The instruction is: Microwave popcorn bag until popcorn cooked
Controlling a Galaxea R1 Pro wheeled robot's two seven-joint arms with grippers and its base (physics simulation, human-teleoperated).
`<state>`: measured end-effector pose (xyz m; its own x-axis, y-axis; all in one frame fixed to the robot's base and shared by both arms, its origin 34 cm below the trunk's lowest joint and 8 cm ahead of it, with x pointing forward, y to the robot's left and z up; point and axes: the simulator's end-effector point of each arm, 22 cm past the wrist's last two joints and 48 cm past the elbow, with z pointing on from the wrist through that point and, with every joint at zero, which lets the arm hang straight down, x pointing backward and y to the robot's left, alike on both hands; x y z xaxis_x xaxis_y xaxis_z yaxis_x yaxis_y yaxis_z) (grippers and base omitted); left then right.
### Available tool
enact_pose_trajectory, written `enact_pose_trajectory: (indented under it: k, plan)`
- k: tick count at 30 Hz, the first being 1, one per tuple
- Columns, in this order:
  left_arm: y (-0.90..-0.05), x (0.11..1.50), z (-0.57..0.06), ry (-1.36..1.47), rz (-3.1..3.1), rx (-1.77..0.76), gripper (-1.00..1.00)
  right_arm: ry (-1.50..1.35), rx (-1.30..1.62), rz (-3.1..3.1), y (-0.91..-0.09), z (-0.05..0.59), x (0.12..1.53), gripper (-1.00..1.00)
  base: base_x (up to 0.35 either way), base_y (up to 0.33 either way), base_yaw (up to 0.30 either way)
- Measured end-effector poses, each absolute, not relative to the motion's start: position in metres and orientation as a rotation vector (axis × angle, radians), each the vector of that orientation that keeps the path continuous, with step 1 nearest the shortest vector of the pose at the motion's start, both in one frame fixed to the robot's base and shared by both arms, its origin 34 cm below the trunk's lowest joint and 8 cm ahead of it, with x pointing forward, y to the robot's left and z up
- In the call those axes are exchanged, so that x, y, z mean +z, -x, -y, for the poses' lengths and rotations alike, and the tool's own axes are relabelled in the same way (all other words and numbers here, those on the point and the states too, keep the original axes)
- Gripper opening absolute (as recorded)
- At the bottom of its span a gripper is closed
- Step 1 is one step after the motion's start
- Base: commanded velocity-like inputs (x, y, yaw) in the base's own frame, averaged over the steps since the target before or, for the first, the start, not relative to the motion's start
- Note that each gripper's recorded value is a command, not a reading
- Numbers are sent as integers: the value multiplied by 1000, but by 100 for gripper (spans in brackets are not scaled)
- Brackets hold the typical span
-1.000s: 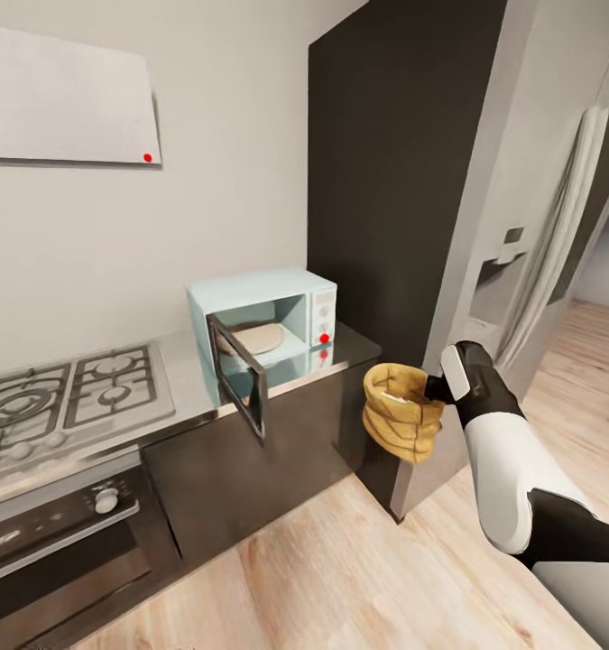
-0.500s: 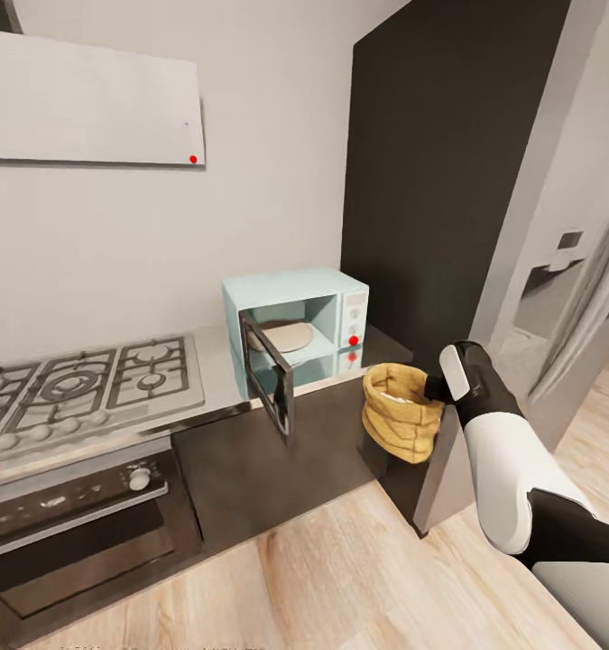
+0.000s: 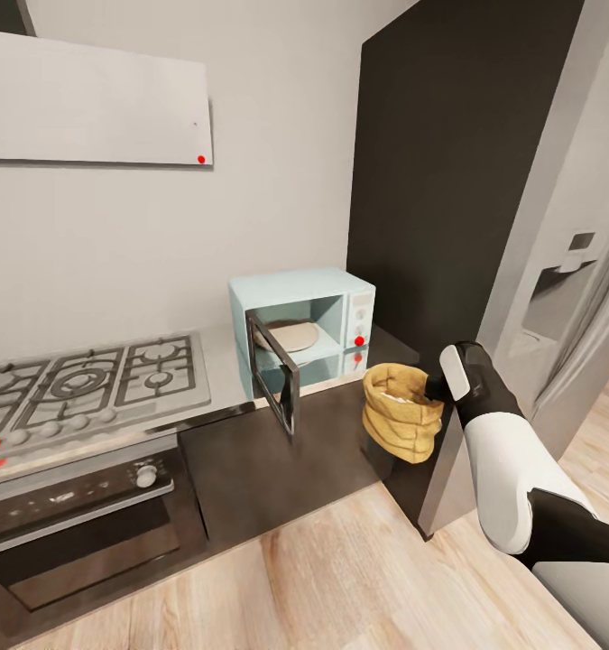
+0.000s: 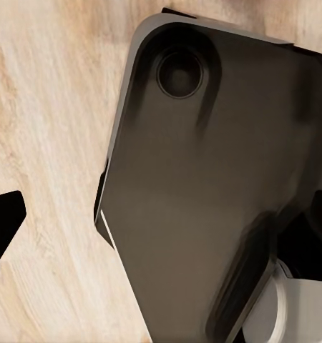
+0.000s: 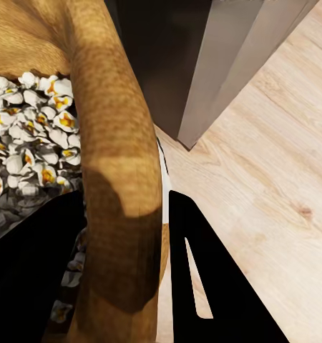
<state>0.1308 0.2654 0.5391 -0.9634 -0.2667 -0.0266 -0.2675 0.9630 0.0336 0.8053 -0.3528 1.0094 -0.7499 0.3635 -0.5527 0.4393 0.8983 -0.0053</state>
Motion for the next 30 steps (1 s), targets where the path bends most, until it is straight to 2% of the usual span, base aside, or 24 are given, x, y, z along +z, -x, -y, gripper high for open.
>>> enact_pose_trajectory:
  k: [9,23,30]
  plan:
    - [-131,539,-265,421,-3091,56,100,-577,-178,-2500,-805,353,1009,-100,0,-15,0]
    - [-131,539,-264,420,-3091,55,100,-578,-190,-2497,-805,357,1011,-100,-5,-266,0]
    - [-131,539,-264,420,-3092,57,100,-577,-184,-2499,-806,355,1010,-100,-114,-279,198]
